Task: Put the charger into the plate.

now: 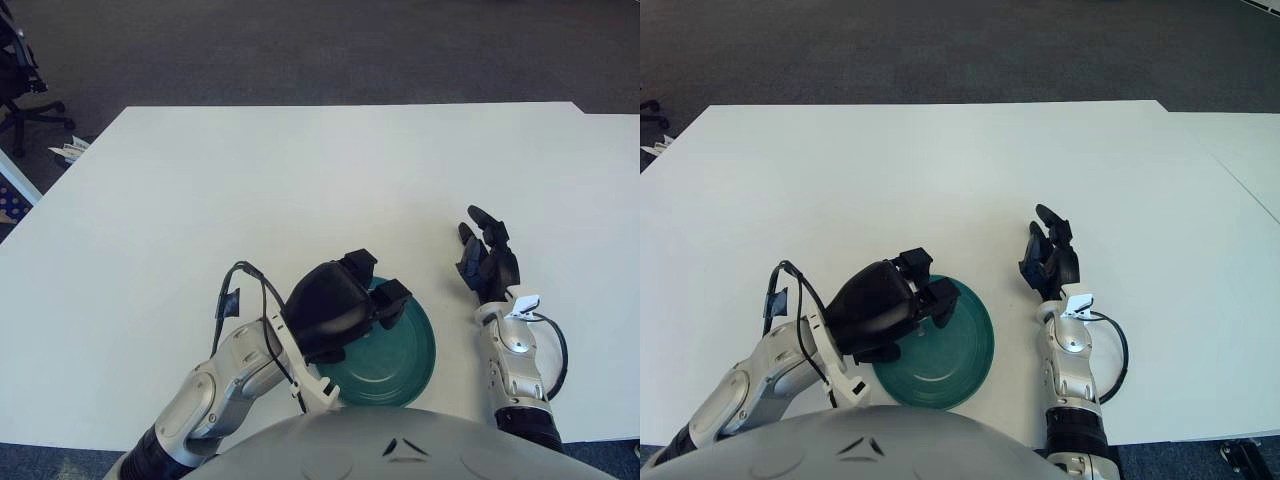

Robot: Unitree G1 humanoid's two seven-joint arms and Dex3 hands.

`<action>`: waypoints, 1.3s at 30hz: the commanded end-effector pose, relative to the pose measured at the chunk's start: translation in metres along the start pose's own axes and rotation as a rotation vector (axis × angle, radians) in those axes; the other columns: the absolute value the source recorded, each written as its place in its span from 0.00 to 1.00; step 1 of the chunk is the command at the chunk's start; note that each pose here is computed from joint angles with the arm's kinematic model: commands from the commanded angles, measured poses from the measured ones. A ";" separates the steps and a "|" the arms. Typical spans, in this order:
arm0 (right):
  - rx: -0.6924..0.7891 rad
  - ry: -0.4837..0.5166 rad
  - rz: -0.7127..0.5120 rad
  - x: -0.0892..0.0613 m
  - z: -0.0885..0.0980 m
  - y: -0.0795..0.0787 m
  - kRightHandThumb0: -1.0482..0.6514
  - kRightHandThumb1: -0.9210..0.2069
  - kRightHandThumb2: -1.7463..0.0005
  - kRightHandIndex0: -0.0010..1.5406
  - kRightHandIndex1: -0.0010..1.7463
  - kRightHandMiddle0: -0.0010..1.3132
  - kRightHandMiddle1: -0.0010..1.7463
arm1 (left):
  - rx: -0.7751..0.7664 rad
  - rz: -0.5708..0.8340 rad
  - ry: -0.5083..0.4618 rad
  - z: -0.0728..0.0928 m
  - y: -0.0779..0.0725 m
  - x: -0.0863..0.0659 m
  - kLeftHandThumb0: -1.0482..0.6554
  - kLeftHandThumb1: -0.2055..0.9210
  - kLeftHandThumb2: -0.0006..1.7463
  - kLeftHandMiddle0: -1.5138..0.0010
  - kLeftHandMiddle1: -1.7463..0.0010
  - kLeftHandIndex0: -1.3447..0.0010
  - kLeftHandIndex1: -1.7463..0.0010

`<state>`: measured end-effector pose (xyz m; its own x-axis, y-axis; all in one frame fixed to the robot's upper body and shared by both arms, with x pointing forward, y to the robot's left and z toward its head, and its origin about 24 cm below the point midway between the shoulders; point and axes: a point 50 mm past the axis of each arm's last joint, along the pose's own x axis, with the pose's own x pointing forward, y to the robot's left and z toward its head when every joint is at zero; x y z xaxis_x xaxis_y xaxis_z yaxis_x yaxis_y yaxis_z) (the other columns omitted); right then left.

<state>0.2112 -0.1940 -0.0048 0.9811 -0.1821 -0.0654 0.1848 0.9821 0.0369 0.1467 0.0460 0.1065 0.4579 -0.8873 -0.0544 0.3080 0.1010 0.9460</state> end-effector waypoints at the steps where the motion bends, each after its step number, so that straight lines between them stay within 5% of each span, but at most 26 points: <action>1: 0.014 0.207 0.006 -0.020 -0.035 0.004 0.16 0.00 0.50 0.19 0.00 0.00 0.34 | -0.047 -0.058 -0.075 0.012 -0.005 0.000 0.34 0.54 0.69 0.22 0.00 0.59 0.00; 10: 0.034 0.218 0.005 -0.021 -0.035 0.007 0.16 0.00 0.51 0.19 0.00 0.00 0.34 | -0.160 -0.147 -0.087 0.010 -0.007 0.005 0.36 0.60 0.64 0.24 0.00 0.63 0.00; 24: 0.039 0.229 -0.001 -0.019 -0.034 0.011 0.17 0.00 0.51 0.18 0.00 0.00 0.34 | -0.213 -0.162 -0.135 0.007 -0.002 0.007 0.36 0.65 0.49 0.28 0.00 0.52 0.16; 26: 0.038 0.229 -0.002 -0.019 -0.034 0.011 0.17 0.00 0.50 0.18 0.00 0.00 0.34 | -0.226 -0.130 -0.126 0.007 -0.001 0.005 0.38 0.75 0.42 0.34 0.00 0.60 0.12; 28: 0.034 0.230 -0.004 -0.018 -0.035 0.012 0.17 0.00 0.50 0.18 0.00 0.00 0.34 | -0.240 -0.109 -0.112 0.006 -0.001 0.004 0.26 0.87 0.34 0.46 0.00 0.70 0.14; 30: 0.030 0.230 -0.005 -0.017 -0.035 0.012 0.17 0.00 0.50 0.17 0.00 0.00 0.34 | -0.245 -0.096 -0.099 0.006 -0.001 0.003 0.17 0.95 0.31 0.68 0.00 0.81 0.15; 33: 0.024 0.231 -0.007 -0.017 -0.035 0.012 0.16 0.00 0.51 0.17 0.00 0.00 0.34 | -0.233 -0.082 -0.087 0.006 0.000 0.003 0.08 0.98 0.36 0.83 0.17 0.93 0.22; 39: 0.010 0.232 -0.005 -0.015 -0.034 0.012 0.16 0.00 0.51 0.18 0.00 0.00 0.34 | -0.184 -0.018 -0.080 0.006 0.002 0.003 0.03 1.00 0.44 0.82 0.57 0.99 0.44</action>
<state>0.2153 -0.1846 -0.0032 0.9794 -0.1833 -0.0843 0.1877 0.9811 0.0478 0.1461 0.0422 0.1053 0.3839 -0.9191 -0.0888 0.5157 0.1336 0.8463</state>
